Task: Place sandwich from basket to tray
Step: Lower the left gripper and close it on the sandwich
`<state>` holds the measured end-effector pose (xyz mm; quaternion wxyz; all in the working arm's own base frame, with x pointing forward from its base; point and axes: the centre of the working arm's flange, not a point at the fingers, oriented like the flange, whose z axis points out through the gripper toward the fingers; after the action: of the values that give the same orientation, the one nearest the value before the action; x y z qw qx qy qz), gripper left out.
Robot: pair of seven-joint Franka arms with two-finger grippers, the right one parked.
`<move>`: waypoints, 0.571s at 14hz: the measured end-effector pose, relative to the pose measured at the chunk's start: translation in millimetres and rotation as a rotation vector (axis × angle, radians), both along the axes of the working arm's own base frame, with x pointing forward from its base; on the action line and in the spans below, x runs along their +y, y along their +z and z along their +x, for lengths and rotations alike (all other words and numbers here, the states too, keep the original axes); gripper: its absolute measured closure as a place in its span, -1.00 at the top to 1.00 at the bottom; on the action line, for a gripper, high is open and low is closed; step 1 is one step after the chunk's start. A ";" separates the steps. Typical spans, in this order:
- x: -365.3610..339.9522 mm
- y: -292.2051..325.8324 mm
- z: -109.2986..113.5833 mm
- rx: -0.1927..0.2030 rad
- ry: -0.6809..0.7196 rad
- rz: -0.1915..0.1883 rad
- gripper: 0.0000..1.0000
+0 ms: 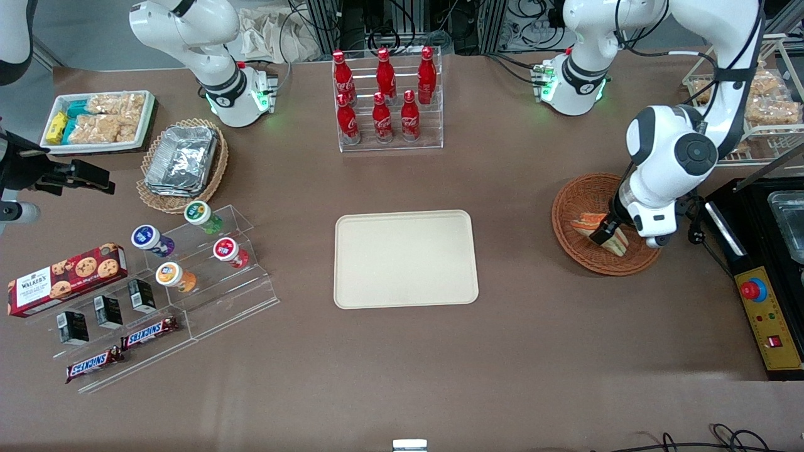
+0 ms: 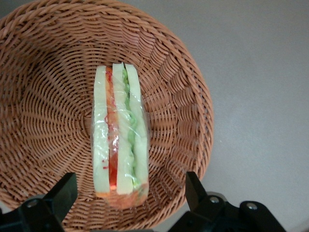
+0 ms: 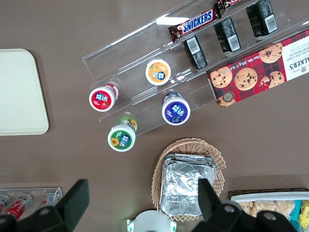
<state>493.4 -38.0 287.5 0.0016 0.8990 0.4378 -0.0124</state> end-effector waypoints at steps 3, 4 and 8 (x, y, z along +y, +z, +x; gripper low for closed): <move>4.3 -7.9 0.8 -0.003 0.006 0.000 0.99; 4.6 -12.9 0.7 -0.007 0.005 -0.001 0.98; 8.1 -28.5 0.5 0.001 0.008 -0.002 0.20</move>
<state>493.9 -30.0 259.0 0.0026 0.8973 0.4412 -0.0133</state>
